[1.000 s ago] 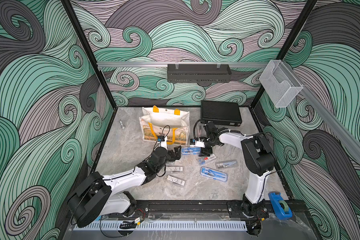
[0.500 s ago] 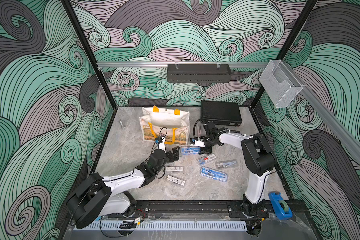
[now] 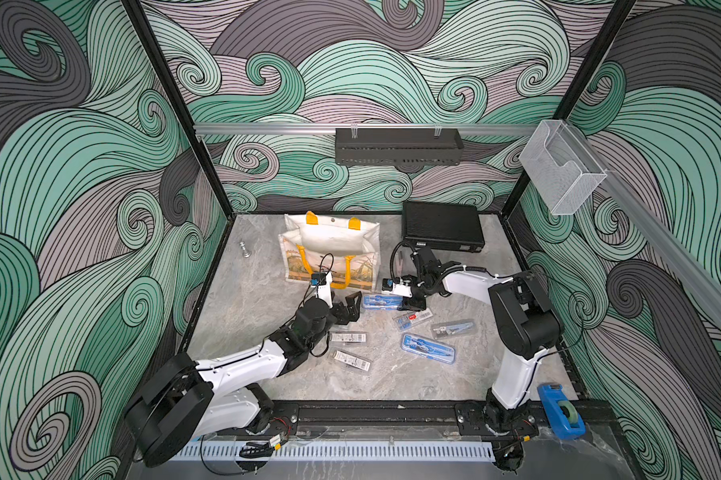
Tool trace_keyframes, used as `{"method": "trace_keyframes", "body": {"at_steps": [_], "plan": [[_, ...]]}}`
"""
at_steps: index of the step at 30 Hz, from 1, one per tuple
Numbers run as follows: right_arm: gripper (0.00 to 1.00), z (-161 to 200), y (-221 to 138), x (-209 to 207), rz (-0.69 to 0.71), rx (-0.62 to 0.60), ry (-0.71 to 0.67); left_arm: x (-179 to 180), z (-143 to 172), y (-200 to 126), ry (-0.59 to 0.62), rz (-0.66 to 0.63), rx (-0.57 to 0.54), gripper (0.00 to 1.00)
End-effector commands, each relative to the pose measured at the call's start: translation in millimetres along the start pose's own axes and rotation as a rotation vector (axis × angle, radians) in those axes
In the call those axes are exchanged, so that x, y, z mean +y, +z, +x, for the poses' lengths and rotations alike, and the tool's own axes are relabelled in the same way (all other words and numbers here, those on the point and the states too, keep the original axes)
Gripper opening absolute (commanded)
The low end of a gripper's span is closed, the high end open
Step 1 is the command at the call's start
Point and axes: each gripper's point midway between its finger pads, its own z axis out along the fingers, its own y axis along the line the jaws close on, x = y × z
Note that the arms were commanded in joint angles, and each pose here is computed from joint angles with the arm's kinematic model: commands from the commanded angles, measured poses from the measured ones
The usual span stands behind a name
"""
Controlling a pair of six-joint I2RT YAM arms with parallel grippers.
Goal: Put the compass set into the canvas bag
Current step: Pick up the compass set at the center of the board, then place the compass set in the canvas bag.
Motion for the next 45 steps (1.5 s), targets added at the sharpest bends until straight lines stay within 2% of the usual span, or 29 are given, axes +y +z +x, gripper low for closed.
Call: {"method": "trace_keyframes", "body": {"at_steps": [1, 10, 23, 28, 37, 45], "plan": [[0.53, -27.8, -19.5, -5.0, 0.043, -0.108, -0.018, -9.4, -0.9, -3.6, 0.032, 0.040, 0.007, 0.96], [0.52, -61.0, -55.0, 0.1, 0.077, -0.257, -0.035, -23.4, 0.6, -5.8, 0.034, 0.110, 0.039, 0.95], [0.52, -96.0, -101.6, 13.6, 0.146, -0.457, -0.062, -56.0, -20.1, -13.0, -0.009, 0.229, 0.072, 0.89], [0.52, -101.5, -110.9, 14.8, 0.176, -0.481, -0.081, -67.6, -31.4, -14.5, -0.039, 0.257, 0.090, 0.83], [0.51, -109.1, -123.6, 14.4, 0.230, -0.516, -0.110, -71.7, -51.9, -15.9, -0.105, 0.257, 0.056, 0.72], [0.51, -114.4, -132.3, 18.7, 0.253, -0.540, -0.135, -80.1, -62.5, -13.7, -0.142, 0.286, 0.048, 0.58]]}}
